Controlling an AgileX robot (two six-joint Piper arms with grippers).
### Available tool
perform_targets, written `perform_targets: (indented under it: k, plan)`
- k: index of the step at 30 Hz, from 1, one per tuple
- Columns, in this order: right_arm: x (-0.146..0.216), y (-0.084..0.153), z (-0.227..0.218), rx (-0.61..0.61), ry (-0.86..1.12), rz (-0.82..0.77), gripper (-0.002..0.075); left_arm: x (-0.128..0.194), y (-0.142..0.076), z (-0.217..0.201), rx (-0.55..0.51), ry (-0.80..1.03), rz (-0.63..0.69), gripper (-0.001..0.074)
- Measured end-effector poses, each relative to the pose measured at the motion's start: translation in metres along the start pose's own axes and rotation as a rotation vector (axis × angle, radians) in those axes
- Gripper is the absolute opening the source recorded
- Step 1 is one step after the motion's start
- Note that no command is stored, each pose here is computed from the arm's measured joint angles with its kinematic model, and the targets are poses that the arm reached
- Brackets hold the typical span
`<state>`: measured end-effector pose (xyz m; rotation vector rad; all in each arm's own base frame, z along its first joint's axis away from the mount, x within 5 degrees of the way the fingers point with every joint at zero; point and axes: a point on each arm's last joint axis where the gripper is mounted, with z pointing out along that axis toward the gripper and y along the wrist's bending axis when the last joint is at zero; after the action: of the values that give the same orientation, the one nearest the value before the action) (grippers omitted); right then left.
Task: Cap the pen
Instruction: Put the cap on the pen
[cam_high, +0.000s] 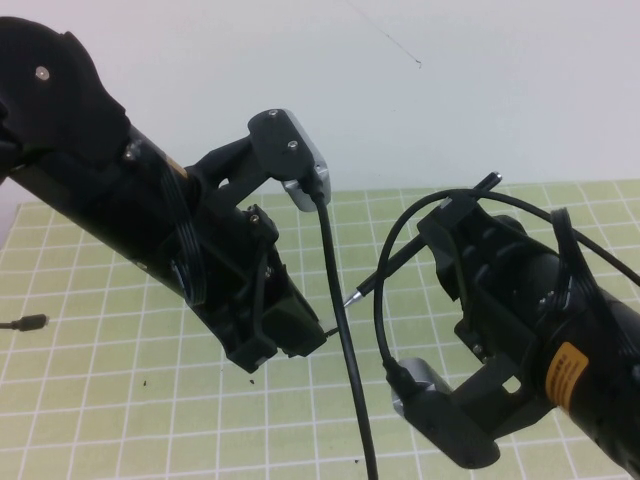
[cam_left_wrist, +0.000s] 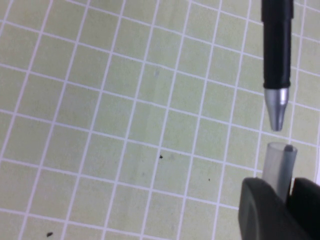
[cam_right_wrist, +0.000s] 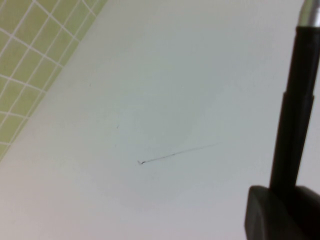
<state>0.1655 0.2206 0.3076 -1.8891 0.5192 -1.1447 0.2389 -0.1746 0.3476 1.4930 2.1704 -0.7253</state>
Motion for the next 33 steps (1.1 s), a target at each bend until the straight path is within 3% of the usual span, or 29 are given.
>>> perform_targets:
  k: [33]
  plan:
    - [-0.015, 0.003, 0.005, -0.013, -0.125, 0.021, 0.0059, -0.001, -0.001, 0.001, 0.016, -0.025, -0.017, 0.0069]
